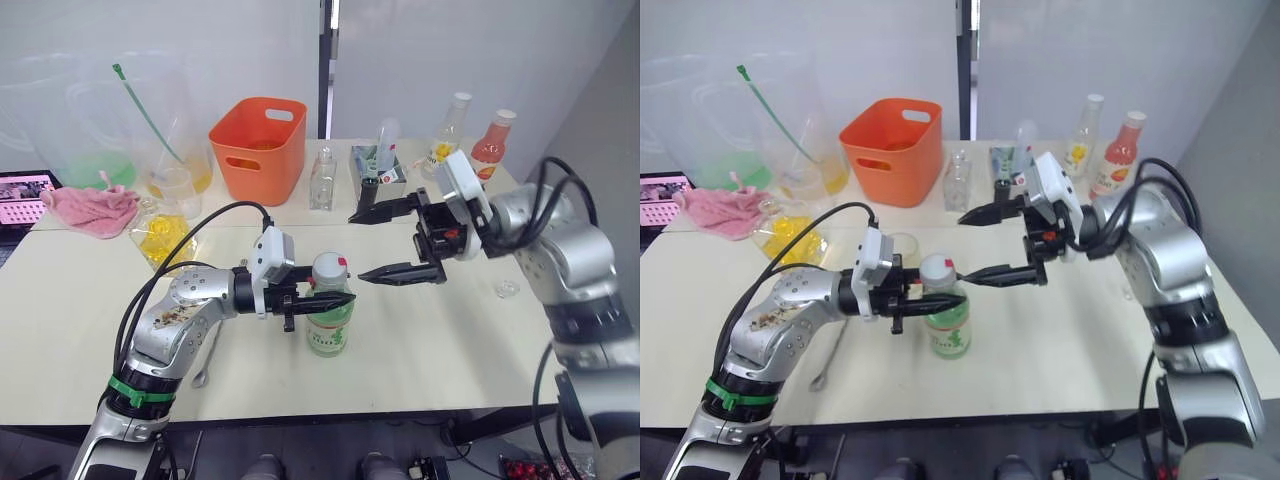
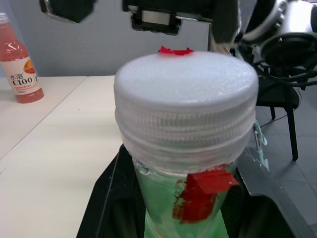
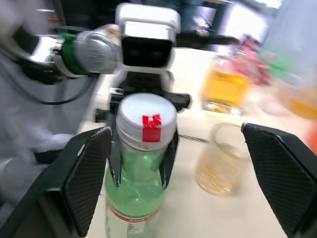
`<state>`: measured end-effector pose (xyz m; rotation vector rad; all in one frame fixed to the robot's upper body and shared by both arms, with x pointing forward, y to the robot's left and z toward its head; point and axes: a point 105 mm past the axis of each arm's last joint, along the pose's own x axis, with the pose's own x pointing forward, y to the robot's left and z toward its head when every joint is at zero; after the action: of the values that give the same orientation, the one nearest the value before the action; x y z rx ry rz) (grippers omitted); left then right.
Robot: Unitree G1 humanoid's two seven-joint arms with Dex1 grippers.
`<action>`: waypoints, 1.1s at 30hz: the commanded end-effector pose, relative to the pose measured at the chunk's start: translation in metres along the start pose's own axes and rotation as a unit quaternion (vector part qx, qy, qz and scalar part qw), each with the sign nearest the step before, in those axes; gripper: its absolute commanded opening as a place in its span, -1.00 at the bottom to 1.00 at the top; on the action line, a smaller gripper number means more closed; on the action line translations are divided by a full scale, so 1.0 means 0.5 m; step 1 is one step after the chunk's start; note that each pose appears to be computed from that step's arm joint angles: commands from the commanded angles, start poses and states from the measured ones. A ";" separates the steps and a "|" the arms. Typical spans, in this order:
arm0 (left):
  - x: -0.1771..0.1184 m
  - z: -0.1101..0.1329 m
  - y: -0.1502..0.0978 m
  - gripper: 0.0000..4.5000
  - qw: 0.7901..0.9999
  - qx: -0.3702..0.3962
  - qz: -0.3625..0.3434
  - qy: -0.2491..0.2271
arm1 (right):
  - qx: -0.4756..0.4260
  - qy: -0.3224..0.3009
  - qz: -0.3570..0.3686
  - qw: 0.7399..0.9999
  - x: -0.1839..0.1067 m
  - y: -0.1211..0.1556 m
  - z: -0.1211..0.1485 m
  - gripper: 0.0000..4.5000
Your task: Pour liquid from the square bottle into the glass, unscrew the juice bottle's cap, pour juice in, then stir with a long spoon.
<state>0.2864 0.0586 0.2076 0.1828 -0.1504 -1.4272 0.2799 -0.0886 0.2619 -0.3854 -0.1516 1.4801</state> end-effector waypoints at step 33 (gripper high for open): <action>0.041 0.005 0.010 -0.38 1.000 0.011 -0.029 -0.002 | 0.040 -0.021 0.009 0.999 0.063 0.100 0.026 -0.25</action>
<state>0.2908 0.0400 0.2078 0.1923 -0.1594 -1.4955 0.2608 -0.0665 0.2508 -0.2508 -0.0775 1.2662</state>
